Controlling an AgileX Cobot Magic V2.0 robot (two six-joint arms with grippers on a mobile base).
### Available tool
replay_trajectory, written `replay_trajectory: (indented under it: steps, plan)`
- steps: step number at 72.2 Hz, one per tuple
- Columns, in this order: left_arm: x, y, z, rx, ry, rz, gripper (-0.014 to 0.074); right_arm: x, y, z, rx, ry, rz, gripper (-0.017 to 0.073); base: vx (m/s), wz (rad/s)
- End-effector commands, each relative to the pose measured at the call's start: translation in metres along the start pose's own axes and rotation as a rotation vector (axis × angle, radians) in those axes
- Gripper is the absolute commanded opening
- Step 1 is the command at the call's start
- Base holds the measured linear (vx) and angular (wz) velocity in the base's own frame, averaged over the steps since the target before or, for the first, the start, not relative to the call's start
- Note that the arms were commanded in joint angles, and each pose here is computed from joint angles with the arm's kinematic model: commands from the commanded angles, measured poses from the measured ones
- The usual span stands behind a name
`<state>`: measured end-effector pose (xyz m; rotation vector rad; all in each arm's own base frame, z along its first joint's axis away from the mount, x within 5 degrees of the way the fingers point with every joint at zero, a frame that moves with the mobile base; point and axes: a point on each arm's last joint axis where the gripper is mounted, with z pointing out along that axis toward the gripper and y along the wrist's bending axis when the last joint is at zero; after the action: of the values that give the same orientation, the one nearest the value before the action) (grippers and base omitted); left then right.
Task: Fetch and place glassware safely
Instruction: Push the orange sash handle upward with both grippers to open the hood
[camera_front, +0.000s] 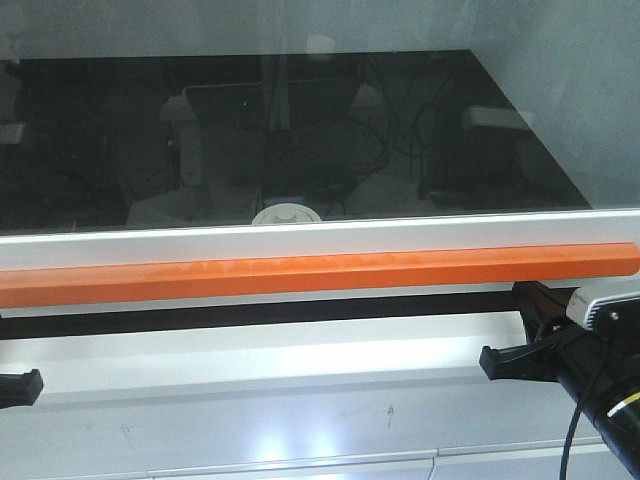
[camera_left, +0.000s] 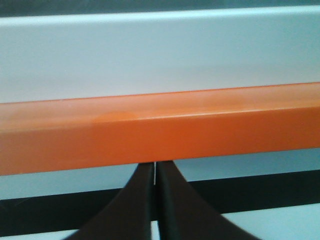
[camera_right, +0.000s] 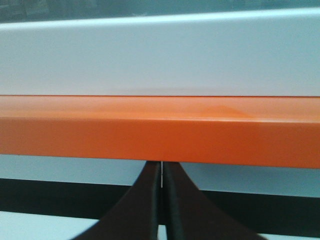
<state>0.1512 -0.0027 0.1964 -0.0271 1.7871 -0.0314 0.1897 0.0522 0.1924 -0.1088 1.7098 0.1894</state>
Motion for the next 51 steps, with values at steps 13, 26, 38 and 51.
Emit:
replay_trajectory:
  steps: [13,26,38,51]
  plan:
    - [-0.0137,0.0013,0.0087,-0.021,-0.117,0.008,-0.0007,-0.0186,0.0012,0.0030,-0.001,-0.136,-0.028,-0.0001,0.00,0.00]
    - [-0.0143,0.0014,0.0100,-0.020,-0.131,-0.014,-0.0007,-0.0186,0.0012,0.0030,0.000,-0.136,-0.057,-0.0001,0.00,0.00]
    - [-0.0184,0.0014,0.0090,-0.020,-0.175,-0.013,-0.0007,-0.0206,0.0012,0.0027,0.002,-0.158,-0.057,-0.0001,0.00,0.00]
    - [-0.0204,0.0007,0.0087,-0.010,-0.197,-0.032,-0.0007,-0.0214,0.0017,0.0025,-0.004,-0.167,-0.062,-0.0001,0.00,0.00]
